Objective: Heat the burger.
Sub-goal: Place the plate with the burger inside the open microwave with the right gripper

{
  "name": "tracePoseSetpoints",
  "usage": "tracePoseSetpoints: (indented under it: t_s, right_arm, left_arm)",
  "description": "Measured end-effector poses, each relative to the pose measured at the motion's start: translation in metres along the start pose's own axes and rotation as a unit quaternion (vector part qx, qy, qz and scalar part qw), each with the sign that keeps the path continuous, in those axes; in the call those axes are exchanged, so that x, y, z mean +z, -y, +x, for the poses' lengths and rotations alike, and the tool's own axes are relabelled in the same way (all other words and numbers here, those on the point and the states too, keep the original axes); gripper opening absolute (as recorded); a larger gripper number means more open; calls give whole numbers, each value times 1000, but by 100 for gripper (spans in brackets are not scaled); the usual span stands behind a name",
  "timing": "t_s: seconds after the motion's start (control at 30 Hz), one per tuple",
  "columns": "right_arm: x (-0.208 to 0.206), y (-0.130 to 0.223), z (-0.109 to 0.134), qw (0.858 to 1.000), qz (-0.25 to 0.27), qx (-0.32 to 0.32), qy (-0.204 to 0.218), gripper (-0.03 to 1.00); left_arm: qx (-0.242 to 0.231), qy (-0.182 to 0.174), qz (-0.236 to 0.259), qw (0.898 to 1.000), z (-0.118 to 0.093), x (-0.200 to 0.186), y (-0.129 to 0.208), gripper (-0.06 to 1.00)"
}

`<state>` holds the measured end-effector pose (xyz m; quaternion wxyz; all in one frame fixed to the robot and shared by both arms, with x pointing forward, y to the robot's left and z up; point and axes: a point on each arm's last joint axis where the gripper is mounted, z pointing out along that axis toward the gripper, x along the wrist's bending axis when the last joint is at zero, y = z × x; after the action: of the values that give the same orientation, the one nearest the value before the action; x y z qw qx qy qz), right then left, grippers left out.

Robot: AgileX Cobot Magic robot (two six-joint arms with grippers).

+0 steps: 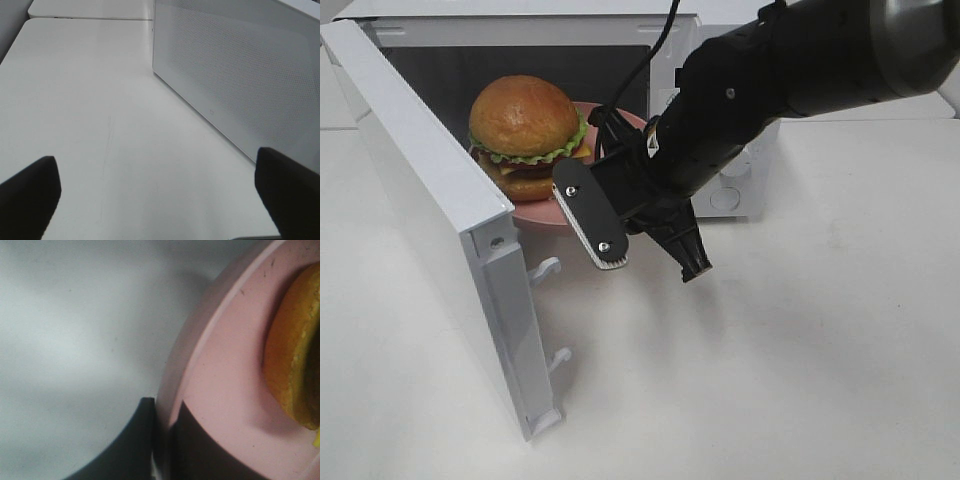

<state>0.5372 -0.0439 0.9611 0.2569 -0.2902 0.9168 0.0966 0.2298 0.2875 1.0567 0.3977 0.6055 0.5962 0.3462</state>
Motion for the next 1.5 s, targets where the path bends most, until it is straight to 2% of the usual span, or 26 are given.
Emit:
tracePoseSetpoints:
  t_s: [0.47, 1.5]
  right_arm:
    - [15, 0, -30, 999, 17, 36, -3, 7]
    - [59, 1, -76, 996, 51, 72, -4, 7]
  left_arm:
    - [0, 0, 0, 1000, 0, 0, 0, 98]
    - [0, 0, 0, 1000, 0, 0, 0, 98]
